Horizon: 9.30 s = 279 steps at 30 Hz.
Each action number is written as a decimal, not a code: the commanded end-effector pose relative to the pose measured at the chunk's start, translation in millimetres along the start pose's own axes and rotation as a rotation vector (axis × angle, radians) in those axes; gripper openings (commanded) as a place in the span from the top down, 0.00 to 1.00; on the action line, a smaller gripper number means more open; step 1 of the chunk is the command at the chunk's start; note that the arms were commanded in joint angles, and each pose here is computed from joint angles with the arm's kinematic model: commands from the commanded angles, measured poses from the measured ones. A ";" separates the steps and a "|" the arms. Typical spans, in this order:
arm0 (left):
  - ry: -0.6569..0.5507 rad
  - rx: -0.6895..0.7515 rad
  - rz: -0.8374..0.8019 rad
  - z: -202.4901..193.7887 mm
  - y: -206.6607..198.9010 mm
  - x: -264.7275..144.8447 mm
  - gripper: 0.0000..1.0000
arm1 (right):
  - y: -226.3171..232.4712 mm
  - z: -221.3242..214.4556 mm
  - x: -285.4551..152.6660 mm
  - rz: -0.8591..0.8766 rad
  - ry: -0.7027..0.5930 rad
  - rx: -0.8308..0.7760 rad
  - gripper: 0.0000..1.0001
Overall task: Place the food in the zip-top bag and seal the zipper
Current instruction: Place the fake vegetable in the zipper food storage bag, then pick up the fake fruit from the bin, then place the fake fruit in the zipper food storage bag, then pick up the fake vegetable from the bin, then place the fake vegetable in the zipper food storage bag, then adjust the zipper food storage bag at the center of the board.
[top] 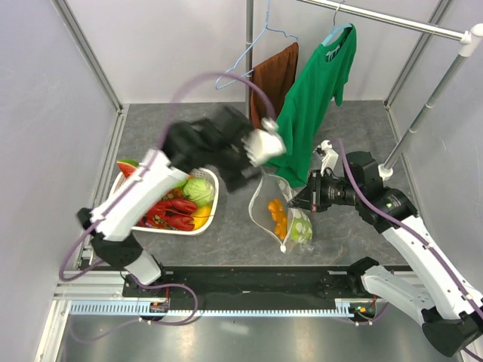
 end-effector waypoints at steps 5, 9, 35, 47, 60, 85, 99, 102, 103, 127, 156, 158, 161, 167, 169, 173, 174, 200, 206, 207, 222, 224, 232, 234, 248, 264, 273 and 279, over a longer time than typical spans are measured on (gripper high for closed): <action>-0.187 -0.449 0.057 -88.8 32.0 -82.2 0.02 | 19.2 11.2 -19.7 0.034 -0.048 -0.067 1.00; -0.116 -0.668 0.176 -153.5 37.1 -83.6 0.02 | 5.4 1.5 -15.6 -0.003 -0.039 -0.048 1.00; 0.266 -0.136 0.129 -245.3 117.4 11.5 0.08 | -11.4 -1.4 -4.9 -0.046 -0.026 -0.020 1.00; 0.316 -0.118 0.132 -268.0 122.3 47.6 0.11 | -14.4 -1.9 -0.6 -0.048 -0.017 -0.010 1.00; 0.325 -0.097 0.190 -268.4 117.5 34.2 0.44 | -18.4 -4.4 0.8 -0.060 -0.012 -0.006 1.00; -0.594 -0.145 -0.327 11.5 -14.1 -73.4 0.67 | -17.7 -1.7 6.0 -0.042 -0.009 0.002 1.00; -0.546 -0.043 -0.390 53.0 -61.7 18.6 0.50 | -3.3 5.7 -1.4 0.000 -0.023 0.014 1.00; -0.490 -0.081 -0.282 39.8 -44.5 26.3 0.22 | 0.5 10.1 -6.6 0.000 -0.037 0.002 1.00; -0.480 -0.101 -0.261 34.9 -39.9 27.1 0.16 | 2.4 11.0 -8.3 0.004 -0.040 -0.003 1.00; 0.082 -0.498 0.073 -179.2 53.9 -2.4 0.00 | -8.6 2.5 -8.7 -0.030 -0.038 -0.018 1.00; 0.295 -0.485 -0.062 -219.7 64.4 107.1 0.00 | -14.0 -1.1 -4.0 -0.036 -0.023 -0.004 1.00; 0.291 -0.491 -0.077 -219.8 62.6 111.4 0.00 | -13.8 -1.1 -3.9 -0.035 -0.021 -0.004 1.00; 0.289 -0.497 -0.092 -219.9 59.4 113.9 0.00 | -14.3 -1.0 -4.3 -0.037 -0.023 -0.006 1.00; 0.272 -0.501 -0.088 -212.2 55.4 95.7 0.21 | -15.0 -1.8 -4.4 -0.041 -0.020 -0.010 1.00; 0.254 -0.500 -0.071 -206.5 57.1 84.3 0.31 | -15.3 -2.3 -4.2 -0.041 -0.019 -0.008 1.00; 0.221 -0.489 -0.030 -196.5 62.3 63.3 0.39 | -16.2 -2.6 -3.6 -0.044 -0.017 -0.008 1.00; 0.205 -0.487 -0.015 -191.7 65.5 57.0 0.41 | -16.0 -2.8 -4.0 -0.044 -0.017 -0.006 1.00; -0.477 -0.190 -0.341 21.8 -11.4 -60.7 0.40 | -13.9 1.2 -1.4 -0.032 -0.020 0.000 1.00; -0.358 -0.153 -0.415 25.6 -34.1 -1.6 0.34 | -9.0 5.8 -4.0 -0.024 -0.026 -0.011 1.00; -0.345 -0.158 -0.369 25.3 -26.3 8.2 0.33 | -7.6 6.6 -5.0 -0.021 -0.028 -0.014 1.00; -0.335 -0.135 -0.322 8.0 -23.6 -11.3 0.00 | 6.9 9.4 -17.7 0.012 -0.038 -0.053 1.00; -0.343 -0.160 -0.286 -0.9 -13.9 -21.4 0.00 | 10.5 10.1 -20.1 0.023 -0.038 -0.063 1.00; -0.364 -0.554 -0.025 -81.3 46.4 -67.7 0.01 | 25.0 7.4 -39.1 0.047 -0.030 -0.134 1.00; -0.362 -0.555 -0.077 -96.7 21.9 -61.3 0.03 | 22.9 6.3 -38.4 0.039 -0.028 -0.129 1.00; -0.430 -0.447 -0.329 -84.0 -66.9 27.4 0.12 | 6.4 14.0 -27.0 -0.019 -0.042 -0.078 1.00; -0.190 -0.955 -0.547 -97.5 -99.9 139.1 0.22 | 7.0 18.2 -30.2 -0.024 -0.080 -0.089 1.00; -0.324 -0.750 -0.781 -51.3 -109.8 73.7 0.98 | 1.8 8.0 -35.1 -0.042 -0.080 -0.117 1.00; -0.315 -0.565 -0.779 -36.9 -111.1 5.0 0.98 | 14.8 4.4 -58.7 -0.050 -0.055 -0.217 1.00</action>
Point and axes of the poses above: each gripper's point midway between its finger pads, its own x axis out along the fingers, its own y axis along the line the jaws close on, z = x × y, the point moved 2 cm from there along -x, back along the fingers, and after that the axes turned 1 degree about -x, right-handed, at the moved point
